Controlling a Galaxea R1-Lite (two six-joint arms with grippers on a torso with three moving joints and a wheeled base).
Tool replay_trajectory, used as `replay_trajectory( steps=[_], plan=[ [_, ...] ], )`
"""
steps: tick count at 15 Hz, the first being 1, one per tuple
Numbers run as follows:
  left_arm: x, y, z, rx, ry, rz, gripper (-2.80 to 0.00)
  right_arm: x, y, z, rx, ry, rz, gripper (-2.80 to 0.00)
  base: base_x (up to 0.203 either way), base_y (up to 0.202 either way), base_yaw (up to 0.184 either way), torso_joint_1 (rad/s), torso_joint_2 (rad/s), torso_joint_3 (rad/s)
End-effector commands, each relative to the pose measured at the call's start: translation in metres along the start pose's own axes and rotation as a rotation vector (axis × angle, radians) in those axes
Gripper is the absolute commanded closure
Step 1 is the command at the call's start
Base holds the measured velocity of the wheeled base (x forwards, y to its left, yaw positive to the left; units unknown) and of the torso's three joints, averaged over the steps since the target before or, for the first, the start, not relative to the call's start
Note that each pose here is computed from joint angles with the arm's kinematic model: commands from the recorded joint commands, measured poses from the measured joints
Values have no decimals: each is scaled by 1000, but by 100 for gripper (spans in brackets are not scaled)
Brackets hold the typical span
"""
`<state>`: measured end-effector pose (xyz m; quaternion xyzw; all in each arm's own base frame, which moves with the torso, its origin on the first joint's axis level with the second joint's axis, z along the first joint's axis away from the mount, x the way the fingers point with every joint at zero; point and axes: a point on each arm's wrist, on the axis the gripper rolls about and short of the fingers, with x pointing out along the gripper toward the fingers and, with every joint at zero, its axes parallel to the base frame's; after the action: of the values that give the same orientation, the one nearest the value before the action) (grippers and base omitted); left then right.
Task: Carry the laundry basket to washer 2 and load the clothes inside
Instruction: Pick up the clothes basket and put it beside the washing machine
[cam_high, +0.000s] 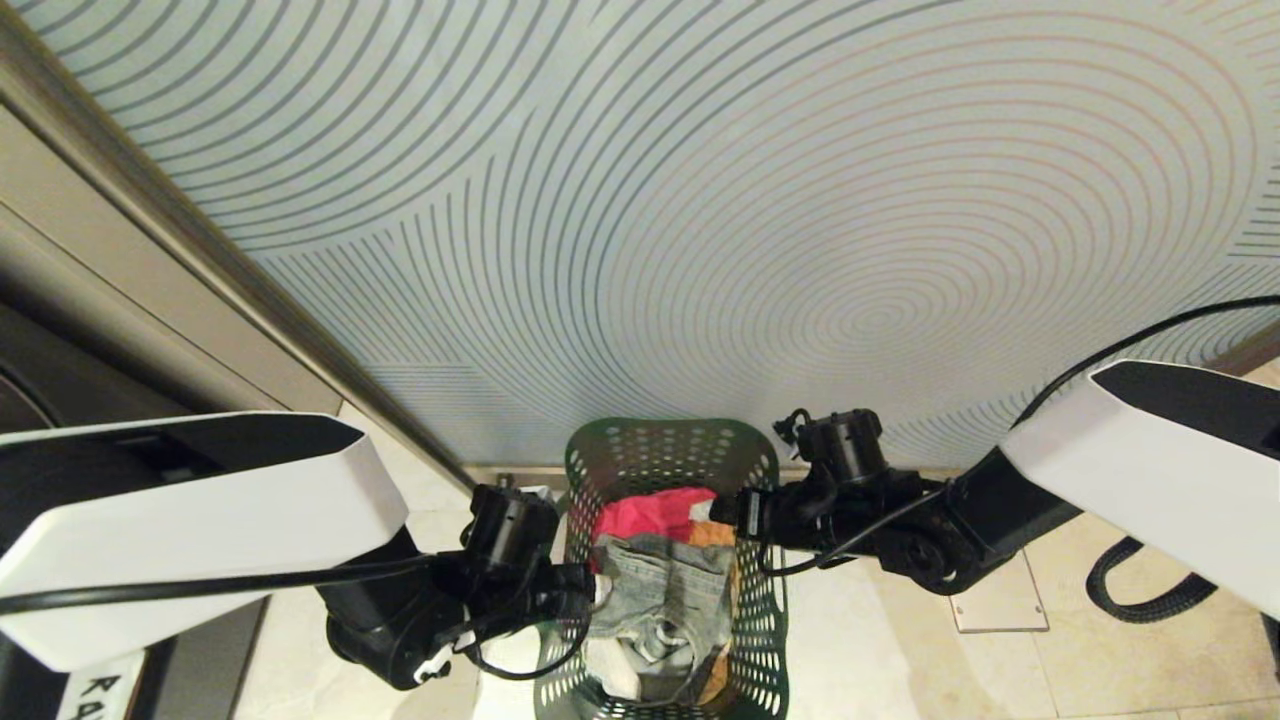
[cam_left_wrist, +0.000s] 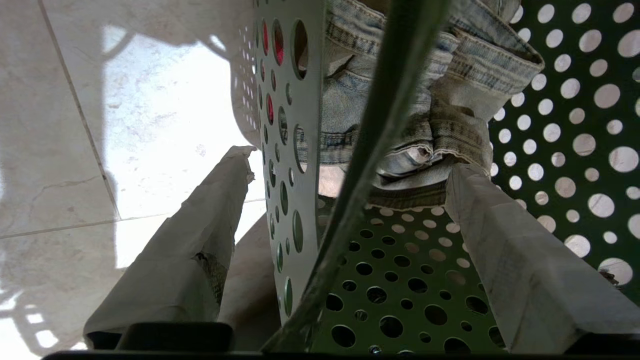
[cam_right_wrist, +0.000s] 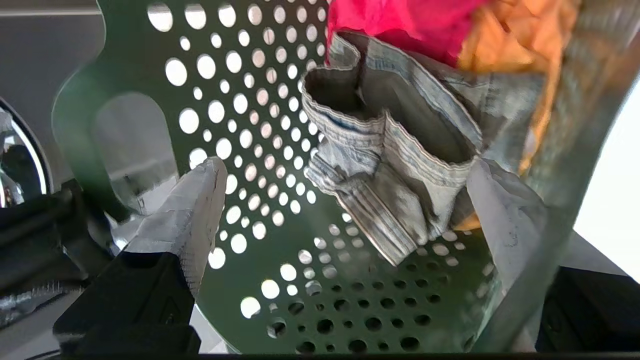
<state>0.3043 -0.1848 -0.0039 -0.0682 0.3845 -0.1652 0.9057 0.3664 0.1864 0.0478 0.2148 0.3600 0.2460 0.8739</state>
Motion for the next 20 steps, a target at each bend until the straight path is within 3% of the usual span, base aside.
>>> replay_trajectory(
  steps=[1,15,20],
  plan=[
    [1,-1,1,-2,-8,-4,-280,5,-1,-3,2,4,1,-280,0,0,0,0,0,0],
    [-1,-7,25,-7,-78,-12,-280,10,-5,-9,1,24,-13,-280,0,0,0,0,0,0],
    [-3,-6,31,-8,-120,50,-280,11,-6,-11,1,30,-17,-280,0,0,0,0,0,0]
  ],
)
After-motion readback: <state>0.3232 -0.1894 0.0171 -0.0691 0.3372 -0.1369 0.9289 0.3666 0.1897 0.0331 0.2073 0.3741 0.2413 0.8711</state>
